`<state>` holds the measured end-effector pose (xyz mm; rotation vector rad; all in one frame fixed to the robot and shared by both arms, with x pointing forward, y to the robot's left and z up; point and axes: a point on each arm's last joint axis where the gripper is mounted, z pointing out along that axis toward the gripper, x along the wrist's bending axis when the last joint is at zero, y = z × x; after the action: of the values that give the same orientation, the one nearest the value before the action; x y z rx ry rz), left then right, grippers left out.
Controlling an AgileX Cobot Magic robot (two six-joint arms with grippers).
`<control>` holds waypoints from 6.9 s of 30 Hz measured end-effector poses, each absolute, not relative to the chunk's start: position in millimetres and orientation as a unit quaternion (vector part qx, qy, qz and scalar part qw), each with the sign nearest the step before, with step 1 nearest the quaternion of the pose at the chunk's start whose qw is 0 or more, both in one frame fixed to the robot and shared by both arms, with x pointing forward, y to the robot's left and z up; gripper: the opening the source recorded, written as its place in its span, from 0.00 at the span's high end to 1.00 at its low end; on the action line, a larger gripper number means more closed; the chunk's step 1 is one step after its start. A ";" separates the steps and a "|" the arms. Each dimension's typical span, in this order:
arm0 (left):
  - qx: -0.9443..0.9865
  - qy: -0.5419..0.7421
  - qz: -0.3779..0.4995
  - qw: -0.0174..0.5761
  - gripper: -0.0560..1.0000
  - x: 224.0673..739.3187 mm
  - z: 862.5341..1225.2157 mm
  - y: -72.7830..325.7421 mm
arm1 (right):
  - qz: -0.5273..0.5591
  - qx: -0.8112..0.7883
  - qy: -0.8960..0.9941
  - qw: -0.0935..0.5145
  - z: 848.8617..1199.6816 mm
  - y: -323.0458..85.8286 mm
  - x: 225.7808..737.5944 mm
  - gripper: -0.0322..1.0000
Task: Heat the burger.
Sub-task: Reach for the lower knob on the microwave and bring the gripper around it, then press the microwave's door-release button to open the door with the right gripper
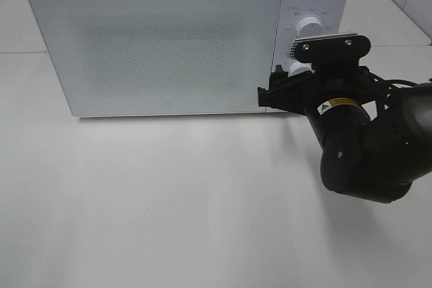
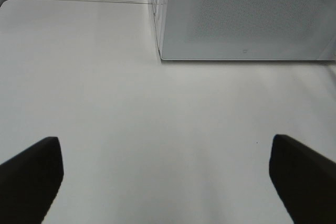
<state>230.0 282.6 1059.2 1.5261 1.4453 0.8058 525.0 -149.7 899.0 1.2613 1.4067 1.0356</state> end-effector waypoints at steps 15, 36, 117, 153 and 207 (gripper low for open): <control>0.612 0.579 0.323 0.431 0.01 230.0 1059.2 282.6 | 0.421 0.524 0.570 0.473 880.6 -153.0 550.0 0.23; 0.612 0.579 0.323 0.431 0.01 230.0 1059.2 282.5 | 0.424 0.520 0.580 0.462 878.3 -151.6 557.3 0.33; 0.612 0.579 0.323 0.431 0.01 230.0 1059.2 282.5 | 0.624 0.775 -0.090 -0.049 876.9 -157.5 555.0 0.49; 0.612 0.579 0.323 0.431 0.01 230.0 1059.2 282.5 | 0.637 0.767 0.076 -0.003 916.7 -186.8 493.5 0.25; 0.612 0.579 0.323 0.431 0.01 230.0 1059.2 282.5 | 0.070 0.569 0.812 0.107 1035.8 -229.7 435.8 0.25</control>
<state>230.0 282.5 1059.2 1.5258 1.4449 0.8048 435.8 -229.7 1035.8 1.6763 2.3914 0.2054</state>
